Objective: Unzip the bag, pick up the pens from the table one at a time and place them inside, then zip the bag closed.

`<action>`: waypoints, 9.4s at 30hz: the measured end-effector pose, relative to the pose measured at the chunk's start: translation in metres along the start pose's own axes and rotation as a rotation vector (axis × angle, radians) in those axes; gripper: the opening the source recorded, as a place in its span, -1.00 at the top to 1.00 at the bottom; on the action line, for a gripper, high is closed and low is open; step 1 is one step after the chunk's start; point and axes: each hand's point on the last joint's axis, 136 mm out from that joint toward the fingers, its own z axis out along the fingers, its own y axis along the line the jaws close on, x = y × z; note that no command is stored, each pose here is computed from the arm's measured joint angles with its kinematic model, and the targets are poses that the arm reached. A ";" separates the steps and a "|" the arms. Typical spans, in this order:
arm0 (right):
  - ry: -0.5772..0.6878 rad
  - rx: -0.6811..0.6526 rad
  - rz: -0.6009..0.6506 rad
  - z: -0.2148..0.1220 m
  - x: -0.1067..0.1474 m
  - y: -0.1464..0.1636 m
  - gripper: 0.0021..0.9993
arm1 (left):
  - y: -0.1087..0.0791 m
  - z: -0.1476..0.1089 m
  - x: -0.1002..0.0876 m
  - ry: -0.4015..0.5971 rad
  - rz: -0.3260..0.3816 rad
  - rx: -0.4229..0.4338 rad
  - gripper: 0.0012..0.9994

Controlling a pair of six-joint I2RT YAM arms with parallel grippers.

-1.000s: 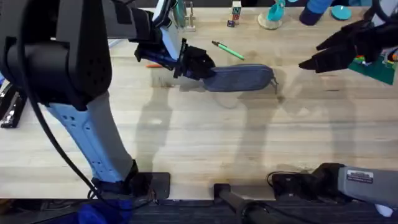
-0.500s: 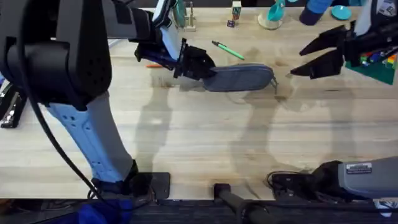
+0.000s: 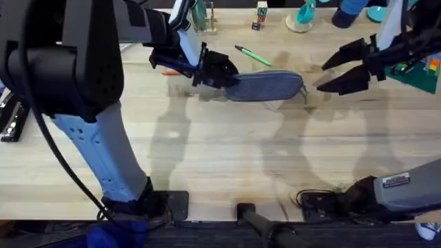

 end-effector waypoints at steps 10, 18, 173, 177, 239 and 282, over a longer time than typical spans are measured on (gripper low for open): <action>-0.018 -0.001 -0.044 0.006 0.009 -0.016 -0.99 | 0.000 0.000 0.000 0.000 0.000 0.000 0.92; -0.030 -0.072 0.017 0.030 0.026 -0.028 -0.99 | 0.000 0.000 0.000 0.000 0.000 0.000 0.92; -0.043 -0.134 0.091 0.090 -0.102 -0.017 0.93 | 0.002 -0.002 0.002 0.009 0.000 -0.007 0.92; 0.004 -0.139 0.105 0.104 -0.106 -0.007 0.93 | 0.002 -0.002 0.002 0.012 0.000 -0.006 0.92; 0.078 -0.116 0.035 0.159 -0.151 0.060 0.63 | 0.005 -0.005 0.004 0.015 0.008 -0.019 0.47; 0.033 0.032 -0.013 0.085 -0.177 0.099 -0.99 | 0.020 -0.046 -0.017 0.116 -0.296 -0.068 -0.99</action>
